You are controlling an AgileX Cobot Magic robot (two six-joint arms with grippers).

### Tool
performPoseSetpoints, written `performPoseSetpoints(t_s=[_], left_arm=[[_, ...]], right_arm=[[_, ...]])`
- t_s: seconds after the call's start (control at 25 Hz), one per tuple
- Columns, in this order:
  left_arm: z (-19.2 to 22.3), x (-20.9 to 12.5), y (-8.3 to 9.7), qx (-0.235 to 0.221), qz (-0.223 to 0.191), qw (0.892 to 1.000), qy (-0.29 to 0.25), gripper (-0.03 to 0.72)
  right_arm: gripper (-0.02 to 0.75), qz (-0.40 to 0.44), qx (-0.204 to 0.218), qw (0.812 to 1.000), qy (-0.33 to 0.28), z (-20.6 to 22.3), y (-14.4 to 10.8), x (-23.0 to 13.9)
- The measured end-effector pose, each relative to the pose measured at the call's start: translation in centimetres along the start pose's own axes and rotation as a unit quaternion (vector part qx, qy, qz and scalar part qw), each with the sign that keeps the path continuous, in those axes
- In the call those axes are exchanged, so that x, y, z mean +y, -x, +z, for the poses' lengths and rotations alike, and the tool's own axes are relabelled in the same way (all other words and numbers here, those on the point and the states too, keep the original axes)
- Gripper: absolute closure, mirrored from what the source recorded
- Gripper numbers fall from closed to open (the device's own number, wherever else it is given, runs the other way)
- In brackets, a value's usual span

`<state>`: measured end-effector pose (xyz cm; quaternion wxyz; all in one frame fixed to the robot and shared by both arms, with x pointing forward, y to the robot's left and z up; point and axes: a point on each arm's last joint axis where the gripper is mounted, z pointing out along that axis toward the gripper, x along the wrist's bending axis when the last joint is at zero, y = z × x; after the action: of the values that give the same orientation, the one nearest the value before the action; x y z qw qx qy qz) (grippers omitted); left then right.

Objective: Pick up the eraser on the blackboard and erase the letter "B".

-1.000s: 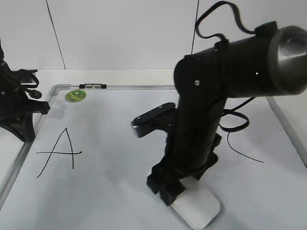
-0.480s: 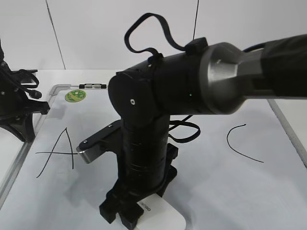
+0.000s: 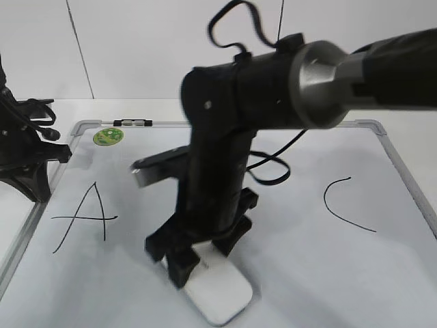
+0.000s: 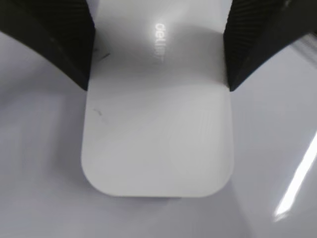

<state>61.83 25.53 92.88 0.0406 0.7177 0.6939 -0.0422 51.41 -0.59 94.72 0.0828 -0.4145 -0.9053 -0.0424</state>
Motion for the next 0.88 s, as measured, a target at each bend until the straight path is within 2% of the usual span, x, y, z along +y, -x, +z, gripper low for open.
performPoseSetpoints(t_s=[0.24, 0.4, 0.56, 0.88], left_arm=[[0.0, 0.0, 0.0, 0.0, 0.0, 1.0, 0.0, 0.667], [0.0, 0.0, 0.0, 0.0, 0.0, 1.0, 0.0, 0.667], [0.0, 0.0, 0.0, 0.0, 0.0, 1.0, 0.0, 0.667], [0.0, 0.0, 0.0, -0.001, 0.0, 1.0, -0.001, 0.667]], right_arm=[[0.189, 0.077, -0.001, 0.997, 0.028, -1.2, 6.1, 0.5], [0.189, 0.113, -0.003, 0.993, 0.037, -1.7, 9.0, 0.3], [0.189, 0.129, -0.004, 0.991, 0.042, -2.0, 10.4, 0.2], [0.19, 0.129, -0.003, 0.991, 0.045, -2.9, 10.5, 0.5]])
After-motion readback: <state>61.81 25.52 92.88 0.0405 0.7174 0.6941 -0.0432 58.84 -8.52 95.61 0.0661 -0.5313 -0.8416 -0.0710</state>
